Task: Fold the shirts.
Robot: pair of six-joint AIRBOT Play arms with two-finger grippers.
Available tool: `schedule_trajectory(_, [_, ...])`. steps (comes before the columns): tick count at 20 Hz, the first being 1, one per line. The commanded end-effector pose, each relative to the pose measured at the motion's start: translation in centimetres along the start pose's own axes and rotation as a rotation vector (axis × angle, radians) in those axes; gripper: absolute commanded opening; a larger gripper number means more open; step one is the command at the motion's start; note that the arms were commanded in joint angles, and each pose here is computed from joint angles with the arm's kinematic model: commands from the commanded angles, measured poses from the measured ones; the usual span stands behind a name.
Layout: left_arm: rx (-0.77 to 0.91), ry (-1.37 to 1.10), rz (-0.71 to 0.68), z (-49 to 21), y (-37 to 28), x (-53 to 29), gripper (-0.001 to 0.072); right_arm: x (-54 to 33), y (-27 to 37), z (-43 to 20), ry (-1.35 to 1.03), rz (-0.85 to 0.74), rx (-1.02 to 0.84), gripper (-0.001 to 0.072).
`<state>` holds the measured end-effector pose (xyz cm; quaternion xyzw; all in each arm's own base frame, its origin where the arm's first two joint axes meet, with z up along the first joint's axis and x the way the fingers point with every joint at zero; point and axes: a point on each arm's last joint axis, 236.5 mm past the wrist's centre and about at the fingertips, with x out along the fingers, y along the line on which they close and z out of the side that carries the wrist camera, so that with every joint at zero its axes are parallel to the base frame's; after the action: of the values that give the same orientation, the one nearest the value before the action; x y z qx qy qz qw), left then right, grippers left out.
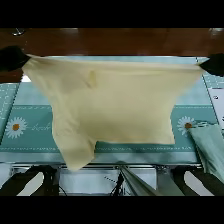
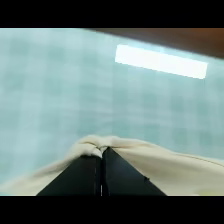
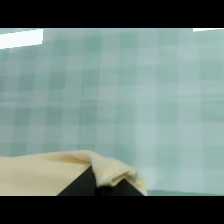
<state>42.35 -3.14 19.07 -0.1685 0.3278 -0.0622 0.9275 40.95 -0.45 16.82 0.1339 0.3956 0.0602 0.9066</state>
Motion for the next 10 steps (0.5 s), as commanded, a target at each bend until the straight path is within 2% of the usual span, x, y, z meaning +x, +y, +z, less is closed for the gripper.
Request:
schedule_trajectory(1, [-0.085,-0.039,-0.023,1.4,0.9,8.0,0.0019,10.0,-1.9,1.5,0.043,0.078,0.11,0.002])
schedule_trajectory(5, [-0.162,-0.016,-0.015,-0.7,2.1,15.0,0.0019,17.4,-2.7,3.1,0.09,0.16,0.21,0.002])
schedule_trajectory(10, [-0.286,0.093,0.019,-5.2,4.2,19.9,0.0019,21.8,-2.8,2.2,0.141,0.225,0.307,0.002])
